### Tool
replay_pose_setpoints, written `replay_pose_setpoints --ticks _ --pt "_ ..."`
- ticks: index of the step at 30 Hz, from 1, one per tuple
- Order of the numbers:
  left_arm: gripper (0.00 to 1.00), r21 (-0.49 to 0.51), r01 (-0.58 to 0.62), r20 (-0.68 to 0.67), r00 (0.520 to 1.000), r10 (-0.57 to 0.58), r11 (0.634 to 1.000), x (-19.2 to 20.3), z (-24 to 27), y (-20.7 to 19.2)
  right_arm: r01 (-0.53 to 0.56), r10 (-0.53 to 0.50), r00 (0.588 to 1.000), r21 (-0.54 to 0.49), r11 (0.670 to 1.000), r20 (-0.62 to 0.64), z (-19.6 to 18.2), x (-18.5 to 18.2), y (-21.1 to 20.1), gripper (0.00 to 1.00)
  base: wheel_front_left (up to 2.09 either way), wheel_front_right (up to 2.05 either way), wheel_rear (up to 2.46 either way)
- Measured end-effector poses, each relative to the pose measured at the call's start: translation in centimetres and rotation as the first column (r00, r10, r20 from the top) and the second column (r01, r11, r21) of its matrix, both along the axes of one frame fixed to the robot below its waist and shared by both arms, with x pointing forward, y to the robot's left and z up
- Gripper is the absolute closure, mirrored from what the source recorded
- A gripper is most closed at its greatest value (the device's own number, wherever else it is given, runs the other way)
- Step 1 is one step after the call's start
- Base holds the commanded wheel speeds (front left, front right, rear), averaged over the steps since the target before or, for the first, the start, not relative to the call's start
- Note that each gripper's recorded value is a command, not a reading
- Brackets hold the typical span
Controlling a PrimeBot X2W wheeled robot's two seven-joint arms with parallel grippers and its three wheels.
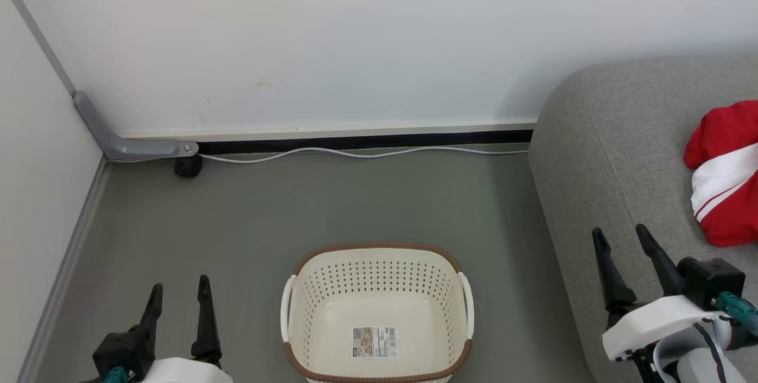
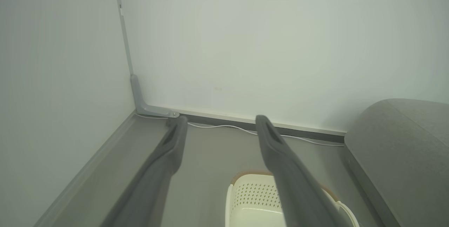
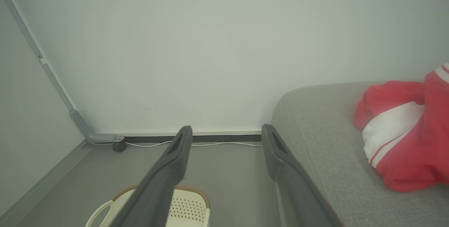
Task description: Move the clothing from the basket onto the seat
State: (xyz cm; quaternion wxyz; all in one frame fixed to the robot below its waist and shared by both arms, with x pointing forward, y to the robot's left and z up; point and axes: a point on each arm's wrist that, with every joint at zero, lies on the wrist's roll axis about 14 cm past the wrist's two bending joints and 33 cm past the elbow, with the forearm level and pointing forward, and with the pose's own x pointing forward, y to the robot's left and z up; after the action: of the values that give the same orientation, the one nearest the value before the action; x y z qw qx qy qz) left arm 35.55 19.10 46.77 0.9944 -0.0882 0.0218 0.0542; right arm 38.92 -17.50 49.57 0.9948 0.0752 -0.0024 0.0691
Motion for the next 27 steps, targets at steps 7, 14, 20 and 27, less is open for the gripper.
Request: replay_pose_setpoints --ticks 7,14,20,27 --pt "1.00 -0.009 0.013 -0.011 1.000 -0.013 1.000 0.1 -0.4 -0.5 0.004 -0.004 1.000 0.004 1.000 -0.009 -0.3 -0.1 0.0 1.00 0.00 0.00 0.00" --pt "1.00 -0.050 0.000 -0.116 0.993 -0.006 0.999 -1.6 -3.5 -0.8 0.016 -0.009 0.991 0.050 0.999 -0.134 -4.2 -2.1 0.6 1.00 0.00 0.00 0.00" --pt "1.00 -0.114 -0.021 -0.132 0.991 0.006 0.993 -1.6 -3.8 -0.7 0.042 -0.027 0.990 0.108 0.993 -0.140 -4.0 -1.9 0.3 1.00 0.00 0.00 0.00" --pt "1.00 -0.190 -0.040 -0.144 0.990 0.012 0.981 -1.7 -4.0 -0.6 0.075 -0.047 0.987 0.180 0.981 -0.151 -3.8 -1.8 -0.1 1.00 0.00 0.00 0.00"
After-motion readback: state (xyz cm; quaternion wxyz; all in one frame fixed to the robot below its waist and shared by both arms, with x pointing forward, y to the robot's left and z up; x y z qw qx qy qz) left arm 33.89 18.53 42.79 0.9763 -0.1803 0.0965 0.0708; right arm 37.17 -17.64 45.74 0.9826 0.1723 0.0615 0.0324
